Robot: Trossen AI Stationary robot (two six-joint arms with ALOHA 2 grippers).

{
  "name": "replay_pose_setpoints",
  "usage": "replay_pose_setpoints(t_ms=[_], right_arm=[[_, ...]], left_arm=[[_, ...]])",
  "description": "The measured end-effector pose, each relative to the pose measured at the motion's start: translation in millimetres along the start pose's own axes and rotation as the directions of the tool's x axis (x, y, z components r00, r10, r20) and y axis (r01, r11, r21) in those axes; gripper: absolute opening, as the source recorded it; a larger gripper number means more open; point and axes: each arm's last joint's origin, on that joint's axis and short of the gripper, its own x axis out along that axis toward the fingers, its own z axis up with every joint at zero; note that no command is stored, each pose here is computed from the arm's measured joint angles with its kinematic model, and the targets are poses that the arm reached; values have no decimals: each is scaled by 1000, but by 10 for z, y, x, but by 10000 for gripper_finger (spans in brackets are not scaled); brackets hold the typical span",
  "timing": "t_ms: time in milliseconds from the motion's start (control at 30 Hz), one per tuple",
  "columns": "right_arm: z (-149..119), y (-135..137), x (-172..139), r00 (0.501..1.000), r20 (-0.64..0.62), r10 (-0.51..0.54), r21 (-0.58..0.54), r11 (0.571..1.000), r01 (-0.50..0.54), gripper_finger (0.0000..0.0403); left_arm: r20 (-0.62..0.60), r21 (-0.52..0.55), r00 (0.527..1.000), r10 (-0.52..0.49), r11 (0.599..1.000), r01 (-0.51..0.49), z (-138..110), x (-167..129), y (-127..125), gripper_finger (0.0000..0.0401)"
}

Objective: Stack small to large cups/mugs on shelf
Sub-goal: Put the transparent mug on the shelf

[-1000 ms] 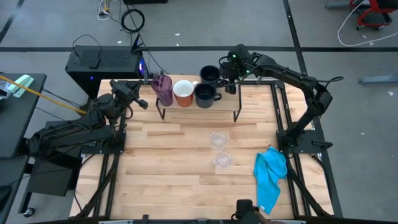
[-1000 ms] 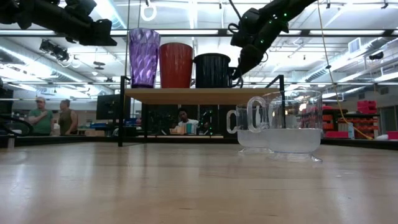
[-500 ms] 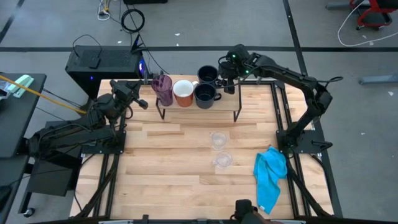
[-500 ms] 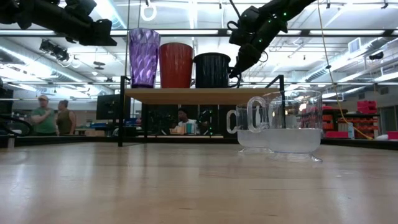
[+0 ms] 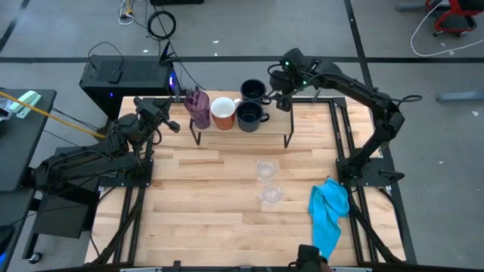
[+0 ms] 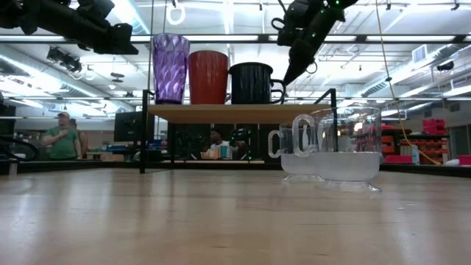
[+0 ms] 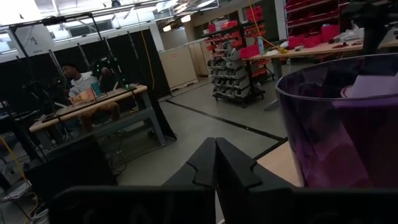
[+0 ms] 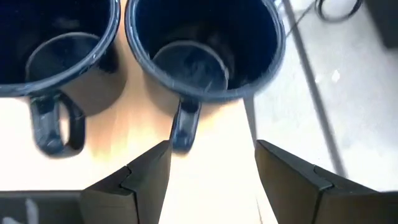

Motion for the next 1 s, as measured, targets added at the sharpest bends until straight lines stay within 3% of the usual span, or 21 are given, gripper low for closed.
replay_pose_setpoints(t_ms=[267,500,733,1000], right_arm=[[-18,303,-173,972,-180,152,158,980,-124,240],[119,972,-82,942,-220,255,129,964,-231,240],[145,1619,21,931,-241,275,94,961,-260,240],[26,1973,244,934,-224,280,114,959,-260,240]], left_arm=[[2,10,1000,0,1000,0,3,0,0,22],[8,5,1000,2,1000,-2,9,0,2,15],[6,-5,1000,2,1000,-2,7,0,2,17],[-20,-35,1000,-6,999,5,-23,0,-7,21]])
